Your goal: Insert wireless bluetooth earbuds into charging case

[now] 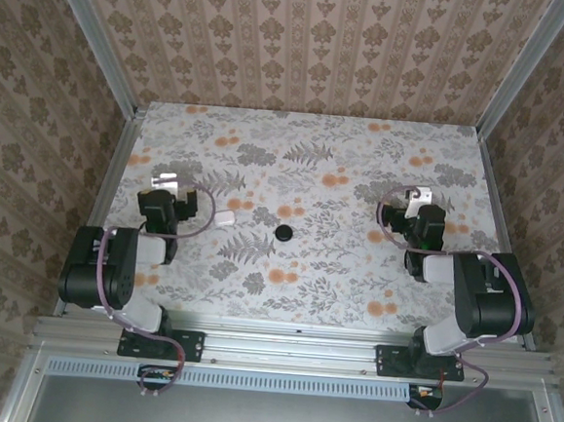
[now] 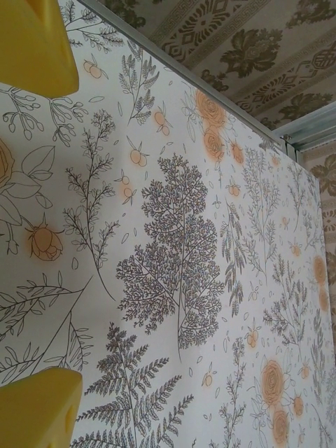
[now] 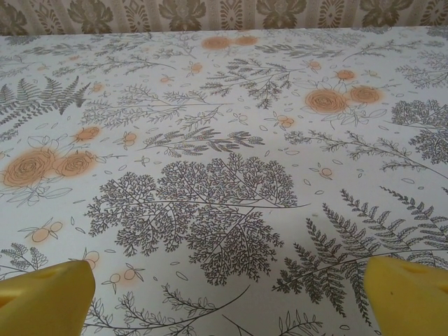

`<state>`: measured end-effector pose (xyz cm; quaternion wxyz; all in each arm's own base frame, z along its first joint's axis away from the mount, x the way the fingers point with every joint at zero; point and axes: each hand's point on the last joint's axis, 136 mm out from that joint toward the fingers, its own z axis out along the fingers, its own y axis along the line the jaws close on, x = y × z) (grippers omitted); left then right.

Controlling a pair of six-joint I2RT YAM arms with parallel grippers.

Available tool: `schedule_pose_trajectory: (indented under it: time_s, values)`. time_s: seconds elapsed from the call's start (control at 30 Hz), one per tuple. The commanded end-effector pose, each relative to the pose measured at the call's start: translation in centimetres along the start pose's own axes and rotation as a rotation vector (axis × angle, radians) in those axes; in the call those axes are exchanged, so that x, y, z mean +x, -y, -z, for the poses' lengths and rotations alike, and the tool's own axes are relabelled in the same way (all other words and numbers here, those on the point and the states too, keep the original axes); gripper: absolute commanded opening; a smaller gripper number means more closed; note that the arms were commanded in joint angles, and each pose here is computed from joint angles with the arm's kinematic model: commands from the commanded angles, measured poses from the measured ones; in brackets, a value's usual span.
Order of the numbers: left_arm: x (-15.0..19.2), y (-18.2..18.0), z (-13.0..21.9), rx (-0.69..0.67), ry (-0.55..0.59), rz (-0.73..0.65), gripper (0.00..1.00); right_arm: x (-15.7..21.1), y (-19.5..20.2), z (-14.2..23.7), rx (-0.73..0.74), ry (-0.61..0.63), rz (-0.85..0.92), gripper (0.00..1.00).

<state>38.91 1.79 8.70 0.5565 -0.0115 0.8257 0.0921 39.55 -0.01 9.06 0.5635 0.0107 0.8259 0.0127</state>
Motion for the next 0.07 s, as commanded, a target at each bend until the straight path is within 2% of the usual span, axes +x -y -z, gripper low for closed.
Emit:
schedule_pose_trajectory:
  time_s: [0.0, 0.03]
  values:
    - [-1.07, 0.37, -0.13, 0.012, 0.036, 0.006, 1.0, -0.73, 0.18, -0.27, 0.007, 0.017, -0.013, 1.0]
    - [-1.1, 0.37, -0.11, 0.012, 0.036, 0.006, 1.0, -0.79, 0.18, -0.25, 0.008, 0.019, -0.013, 1.0]
